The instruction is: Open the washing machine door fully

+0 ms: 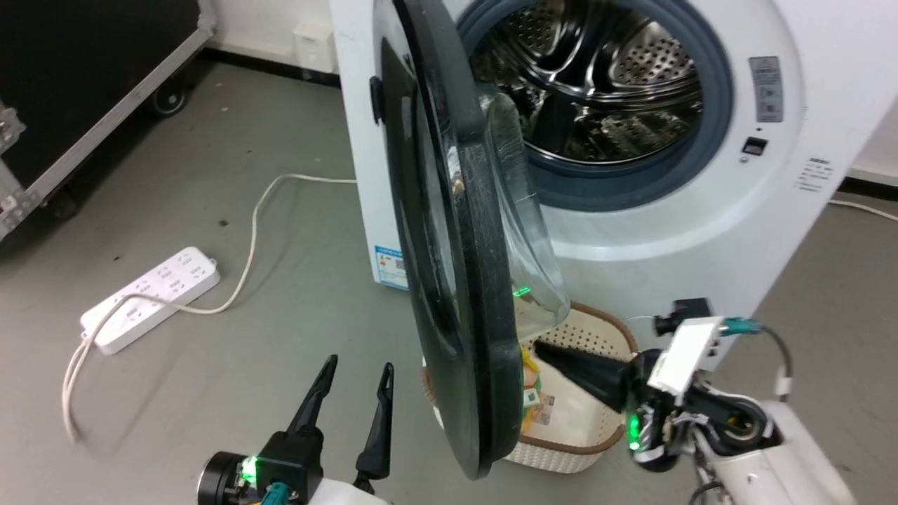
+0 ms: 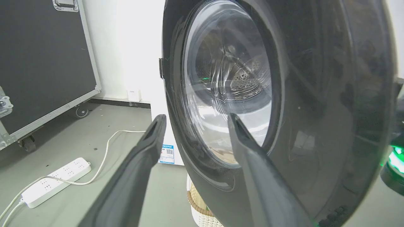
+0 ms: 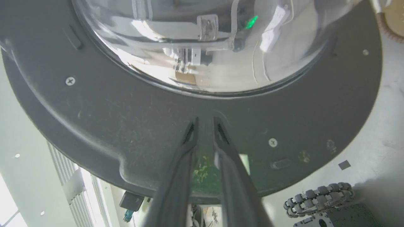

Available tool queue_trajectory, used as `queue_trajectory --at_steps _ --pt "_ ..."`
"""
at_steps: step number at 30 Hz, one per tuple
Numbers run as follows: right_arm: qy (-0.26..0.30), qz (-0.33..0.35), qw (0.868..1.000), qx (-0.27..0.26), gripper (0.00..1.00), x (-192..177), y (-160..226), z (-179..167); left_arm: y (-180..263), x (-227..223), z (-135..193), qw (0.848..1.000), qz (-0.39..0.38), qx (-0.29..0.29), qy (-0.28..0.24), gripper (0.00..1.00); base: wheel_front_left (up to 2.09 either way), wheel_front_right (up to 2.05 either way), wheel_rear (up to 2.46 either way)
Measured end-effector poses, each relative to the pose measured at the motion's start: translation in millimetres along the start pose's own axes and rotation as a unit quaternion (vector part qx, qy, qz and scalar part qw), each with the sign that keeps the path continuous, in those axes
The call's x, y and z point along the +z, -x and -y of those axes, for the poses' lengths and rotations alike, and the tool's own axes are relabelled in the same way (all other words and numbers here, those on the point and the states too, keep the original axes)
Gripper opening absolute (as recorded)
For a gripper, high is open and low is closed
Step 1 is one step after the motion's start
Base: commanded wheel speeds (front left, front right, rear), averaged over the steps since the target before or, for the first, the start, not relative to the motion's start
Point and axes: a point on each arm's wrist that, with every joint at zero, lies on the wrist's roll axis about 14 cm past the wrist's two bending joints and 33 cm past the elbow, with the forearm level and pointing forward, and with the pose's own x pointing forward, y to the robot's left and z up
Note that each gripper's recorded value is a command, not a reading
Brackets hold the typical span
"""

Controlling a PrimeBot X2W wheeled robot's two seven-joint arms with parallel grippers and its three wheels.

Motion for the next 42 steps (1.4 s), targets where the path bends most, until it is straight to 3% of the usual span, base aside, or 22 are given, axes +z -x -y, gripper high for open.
queue_trajectory --at_steps 5,8,10,12,16,19,21,23,26,32,42 --pt "0.094 0.093 0.991 -0.023 1.00 39.0 35.2 -13.2 -1.2 2.0 2.9 1.000 0.004 -0.005 0.011 1.00 0.00 0.00 0.00" --pt "0.181 0.192 0.964 -0.036 1.00 69.5 71.6 -30.3 -4.5 5.0 5.3 1.000 0.010 -0.009 0.012 1.00 0.00 0.00 0.00" --pt "0.261 0.258 0.929 -0.049 1.00 84.0 97.8 -45.9 -6.9 6.9 6.7 1.000 0.014 -0.012 0.012 1.00 0.00 0.00 0.00" --pt "0.337 0.315 0.885 -0.063 1.00 91.2 123.7 -59.1 -8.4 8.5 10.2 1.000 0.017 -0.021 0.013 1.00 0.00 0.00 0.00" --pt "0.487 0.389 0.776 -0.095 1.00 86.9 168.1 -74.1 -10.8 12.1 13.7 0.999 0.023 -0.029 0.018 1.00 0.00 0.00 0.00" --pt "0.547 0.423 0.712 -0.125 1.00 79.8 196.3 -65.3 -11.8 14.2 13.9 0.999 0.026 -0.030 0.022 1.00 0.00 0.00 0.00" --pt "0.571 0.439 0.678 -0.151 1.00 75.1 212.7 -55.5 -10.0 13.0 14.8 0.999 0.025 -0.033 0.027 1.00 0.00 0.00 0.00" --pt "0.583 0.445 0.656 -0.178 1.00 68.1 221.5 -43.2 -8.5 11.6 15.3 0.999 0.022 -0.034 0.029 1.00 0.00 0.00 0.00" --pt "0.579 0.456 0.643 -0.210 1.00 54.9 226.1 -25.5 -6.9 9.6 16.5 0.998 0.019 -0.039 0.036 1.00 0.00 0.00 0.00" --pt "0.551 0.462 0.645 -0.258 1.00 33.1 226.5 5.3 -3.3 2.1 20.0 0.998 0.007 -0.052 0.040 1.00 0.00 0.00 0.00" --pt "0.557 0.455 0.643 -0.263 1.00 21.5 217.3 7.6 1.0 -14.2 14.7 0.998 -0.019 -0.044 0.038 1.00 0.00 0.00 0.00"
